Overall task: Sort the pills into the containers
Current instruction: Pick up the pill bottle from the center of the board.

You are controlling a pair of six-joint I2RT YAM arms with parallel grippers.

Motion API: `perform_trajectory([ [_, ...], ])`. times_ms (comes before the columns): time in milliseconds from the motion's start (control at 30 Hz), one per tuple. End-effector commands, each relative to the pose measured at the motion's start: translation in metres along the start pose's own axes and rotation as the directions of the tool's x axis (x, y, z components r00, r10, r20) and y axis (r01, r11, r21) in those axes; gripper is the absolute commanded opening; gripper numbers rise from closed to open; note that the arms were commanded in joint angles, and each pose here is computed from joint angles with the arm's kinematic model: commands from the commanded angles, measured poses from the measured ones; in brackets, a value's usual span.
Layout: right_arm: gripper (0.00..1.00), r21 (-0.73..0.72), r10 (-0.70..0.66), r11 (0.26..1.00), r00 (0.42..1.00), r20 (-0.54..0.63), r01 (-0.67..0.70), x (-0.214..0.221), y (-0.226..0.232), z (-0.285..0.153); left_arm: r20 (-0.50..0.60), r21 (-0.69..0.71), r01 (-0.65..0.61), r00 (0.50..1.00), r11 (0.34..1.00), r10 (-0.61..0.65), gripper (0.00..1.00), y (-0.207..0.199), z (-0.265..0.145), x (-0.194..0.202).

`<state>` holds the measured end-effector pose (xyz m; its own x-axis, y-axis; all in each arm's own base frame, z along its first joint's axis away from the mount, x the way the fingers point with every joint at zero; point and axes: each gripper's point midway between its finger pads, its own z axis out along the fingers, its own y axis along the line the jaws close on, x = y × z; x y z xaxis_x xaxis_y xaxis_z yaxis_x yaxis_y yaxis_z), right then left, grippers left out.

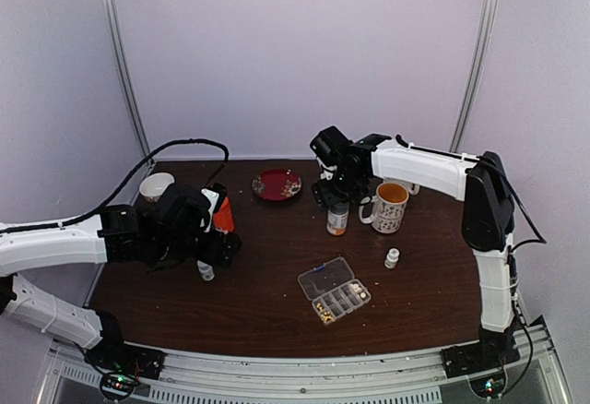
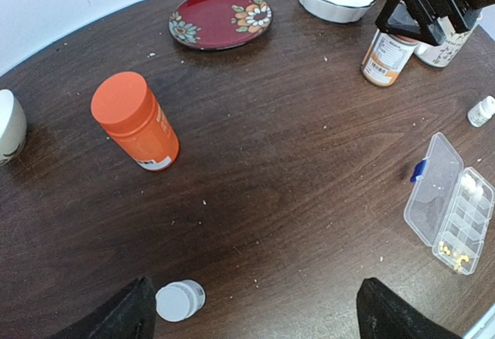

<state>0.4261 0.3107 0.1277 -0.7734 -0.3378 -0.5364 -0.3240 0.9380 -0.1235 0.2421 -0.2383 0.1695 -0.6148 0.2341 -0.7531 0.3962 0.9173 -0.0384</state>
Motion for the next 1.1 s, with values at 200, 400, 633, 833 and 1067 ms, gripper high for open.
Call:
perform_trajectory([
  [200, 0.79, 0.029, 0.012, 0.999, 1.0, 0.011, -0.012, -0.001, -0.007, -0.001, 0.038, 0.025, 0.014, 0.999, 1.0, -0.015, 0.93, -0.005, 0.001, -0.014],
  [400, 0.68, 0.023, 0.016, 1.0, 1.0, -0.005, -0.016, 0.002, -0.008, 0.005, 0.038, 0.027, 0.014, 0.999, 1.0, -0.015, 0.93, -0.005, 0.001, -0.014],
  [633, 0.71, 0.029, 0.019, 0.999, 1.0, -0.013, -0.019, 0.003, -0.011, 0.006, 0.029, 0.028, 0.011, 1.0, 1.0, -0.012, 0.93, -0.006, 0.004, -0.013],
  [833, 0.77, 0.041, 0.011, 0.999, 1.0, -0.025, -0.01, 0.007, -0.014, 0.006, 0.026, 0.03, 0.01, 1.0, 0.999, -0.011, 0.93, -0.007, 0.005, -0.015],
  [1067, 0.72, 0.036, 0.005, 0.999, 0.999, -0.044, -0.003, 0.012, -0.012, 0.012, 0.022, 0.036, 0.007, 1.0, 0.999, -0.008, 0.93, -0.009, 0.007, -0.015],
])
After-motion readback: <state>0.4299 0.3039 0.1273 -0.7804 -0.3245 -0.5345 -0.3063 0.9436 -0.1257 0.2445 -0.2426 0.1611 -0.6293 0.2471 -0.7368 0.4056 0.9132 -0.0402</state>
